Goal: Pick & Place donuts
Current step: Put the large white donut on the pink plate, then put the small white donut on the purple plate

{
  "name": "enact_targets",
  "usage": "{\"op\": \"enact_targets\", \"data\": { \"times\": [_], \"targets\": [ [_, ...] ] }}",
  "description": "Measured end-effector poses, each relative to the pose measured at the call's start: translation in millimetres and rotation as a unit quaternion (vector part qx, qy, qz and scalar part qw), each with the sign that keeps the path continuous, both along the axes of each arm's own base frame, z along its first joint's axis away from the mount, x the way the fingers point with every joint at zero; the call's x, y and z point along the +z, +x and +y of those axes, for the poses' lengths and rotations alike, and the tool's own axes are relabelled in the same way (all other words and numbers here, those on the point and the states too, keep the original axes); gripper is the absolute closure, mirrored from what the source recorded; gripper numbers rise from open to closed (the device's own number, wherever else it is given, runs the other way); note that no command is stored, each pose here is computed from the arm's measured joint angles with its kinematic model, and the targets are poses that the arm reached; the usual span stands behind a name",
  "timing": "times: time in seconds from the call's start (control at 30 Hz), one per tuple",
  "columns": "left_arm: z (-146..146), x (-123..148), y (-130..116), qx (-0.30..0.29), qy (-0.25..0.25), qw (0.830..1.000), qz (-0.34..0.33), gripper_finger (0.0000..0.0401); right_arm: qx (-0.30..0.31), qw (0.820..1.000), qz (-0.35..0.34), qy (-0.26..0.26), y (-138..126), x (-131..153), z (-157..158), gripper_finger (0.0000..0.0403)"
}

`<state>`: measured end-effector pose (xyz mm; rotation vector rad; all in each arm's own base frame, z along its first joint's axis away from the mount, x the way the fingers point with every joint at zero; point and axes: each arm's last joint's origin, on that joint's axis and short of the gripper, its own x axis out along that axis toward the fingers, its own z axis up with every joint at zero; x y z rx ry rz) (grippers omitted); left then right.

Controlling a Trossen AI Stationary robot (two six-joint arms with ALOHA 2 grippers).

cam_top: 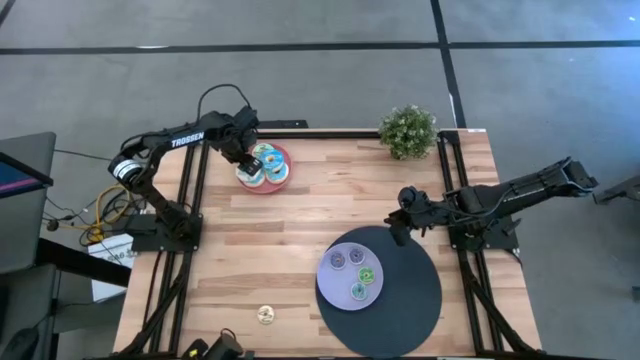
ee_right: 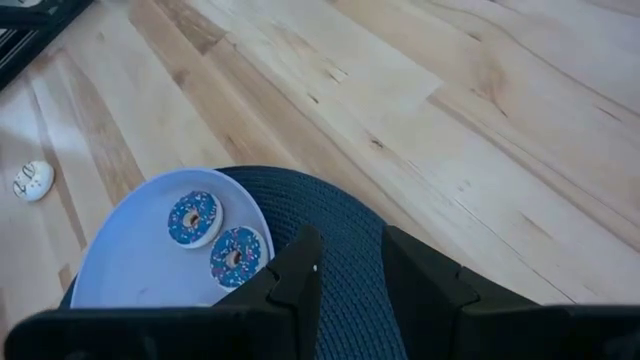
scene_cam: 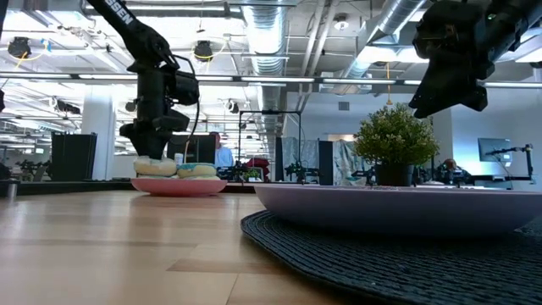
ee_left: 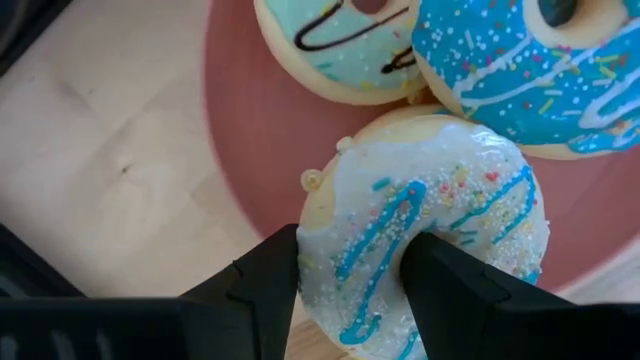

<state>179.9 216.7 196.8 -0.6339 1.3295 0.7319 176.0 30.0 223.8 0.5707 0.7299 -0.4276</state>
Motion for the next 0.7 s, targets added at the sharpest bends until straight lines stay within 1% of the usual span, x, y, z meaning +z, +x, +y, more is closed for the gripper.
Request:
{"op": "enact_targets", "data": {
  "times": [0.17, 0.5, 0.7],
  "targets": [
    [-0.2, 0.0, 0.1, 0.002, -0.003, 1.0, -0.003, 0.0222, 0.0, 1.0, 0.0, 0.0, 0.0, 0.0, 0.0, 0.0305],
    [0.6, 0.8, -0.3, 0.01, 0.006, 1.0, 0.007, 0.0163, 0.0, 1.0, 0.0, 0.0, 0.0, 0.0, 0.0, 0.0305],
    [6.2, 15.5, 4.4, 0.0, 0.02, 1.0, -0.003, 0.0148, 0.0, 1.0, 0.0, 0.0, 0.0, 0.0, 0.0, 0.0305]
  ]
}}
